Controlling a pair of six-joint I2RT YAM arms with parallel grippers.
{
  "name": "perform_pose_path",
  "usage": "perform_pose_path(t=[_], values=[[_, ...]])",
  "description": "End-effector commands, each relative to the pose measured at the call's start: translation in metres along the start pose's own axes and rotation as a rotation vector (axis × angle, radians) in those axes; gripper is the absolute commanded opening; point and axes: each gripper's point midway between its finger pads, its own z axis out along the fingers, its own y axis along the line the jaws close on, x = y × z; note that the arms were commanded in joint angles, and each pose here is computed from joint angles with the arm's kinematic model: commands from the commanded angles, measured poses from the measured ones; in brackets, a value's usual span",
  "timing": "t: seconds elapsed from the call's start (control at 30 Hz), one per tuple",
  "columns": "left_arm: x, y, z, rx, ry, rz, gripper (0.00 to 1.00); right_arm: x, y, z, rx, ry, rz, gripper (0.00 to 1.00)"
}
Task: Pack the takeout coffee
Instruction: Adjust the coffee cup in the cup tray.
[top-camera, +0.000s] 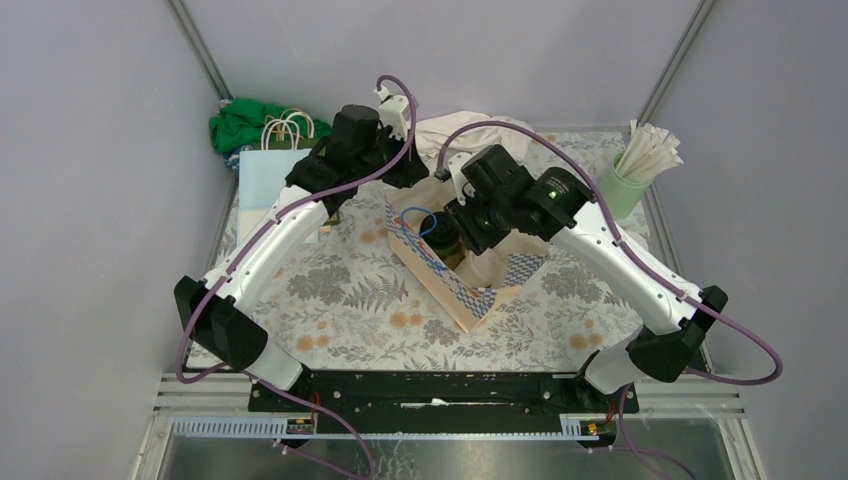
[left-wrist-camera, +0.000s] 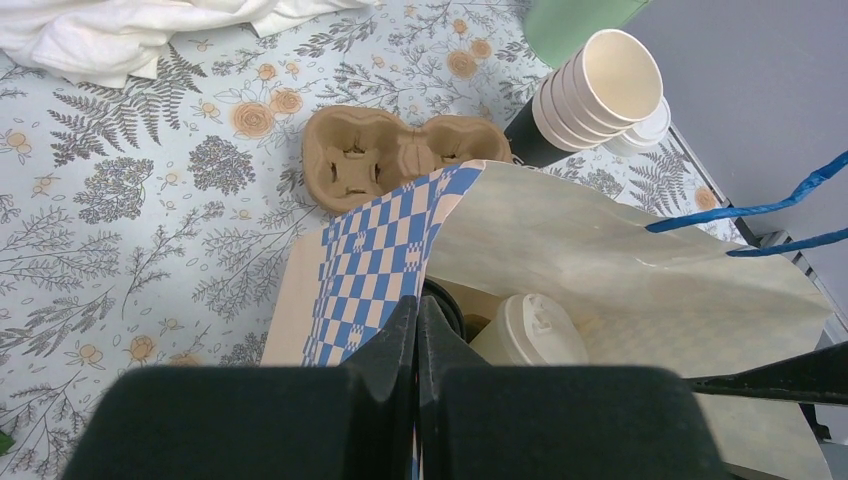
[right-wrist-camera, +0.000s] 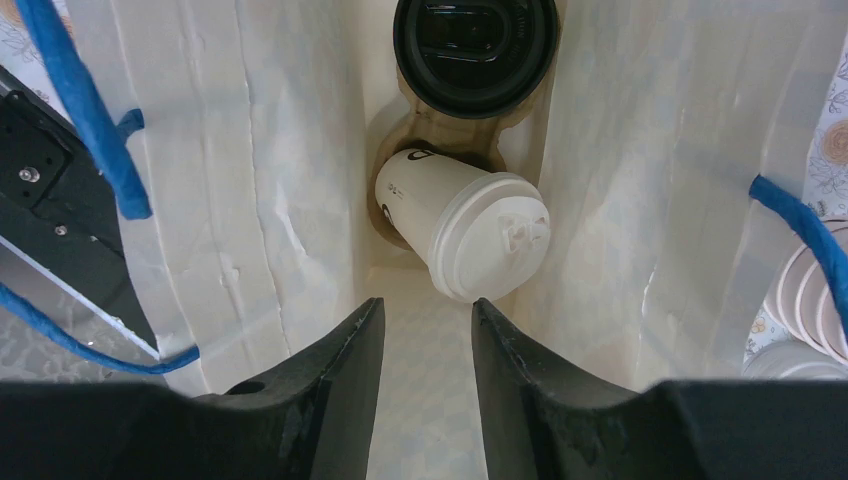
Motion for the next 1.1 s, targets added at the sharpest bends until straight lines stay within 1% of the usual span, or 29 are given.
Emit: perform_pose_path(t=[0.0, 0.5, 0.57, 0.6, 0.77, 0.87, 0.93, 1.07], values=[[-0.042, -0.011, -0.013, 0.03, -0.13, 0.022, 0.0, 0.001, -0.008, 0.01, 0.029, 0.006, -0.044, 0.44], [-0.036, -0.011, -0.004, 0.071, -0.097, 0.018, 0.0, 0.024, -0.008, 0.033, 0.034, 0.071, -0.054, 0.45], [-0.036, -0.011, -0.005, 0.072, -0.099, 0.019, 0.0, 0.026, -0.008, 0.036, 0.035, 0.075, -0.054, 0.49], [-0.037, -0.011, -0.006, 0.072, -0.101, 0.019, 0.0, 0.027, -0.008, 0.037, 0.037, 0.079, -0.055, 0.53], [-0.038, -0.01, -0.008, 0.071, -0.106, 0.017, 0.0, 0.041, -0.003, 0.041, 0.04, 0.11, -0.069, 0.64], [-0.04, -0.009, -0.01, 0.068, -0.111, 0.011, 0.0, 0.053, 0.007, 0.041, 0.044, 0.117, -0.096, 0.67], [-0.041, -0.007, -0.01, 0.063, -0.114, 0.003, 0.0, 0.063, 0.011, 0.041, 0.066, 0.13, -0.133, 0.72], [-0.045, -0.004, -0.011, 0.052, -0.123, -0.01, 0.0, 0.081, 0.009, 0.042, 0.102, 0.145, -0.106, 0.78]])
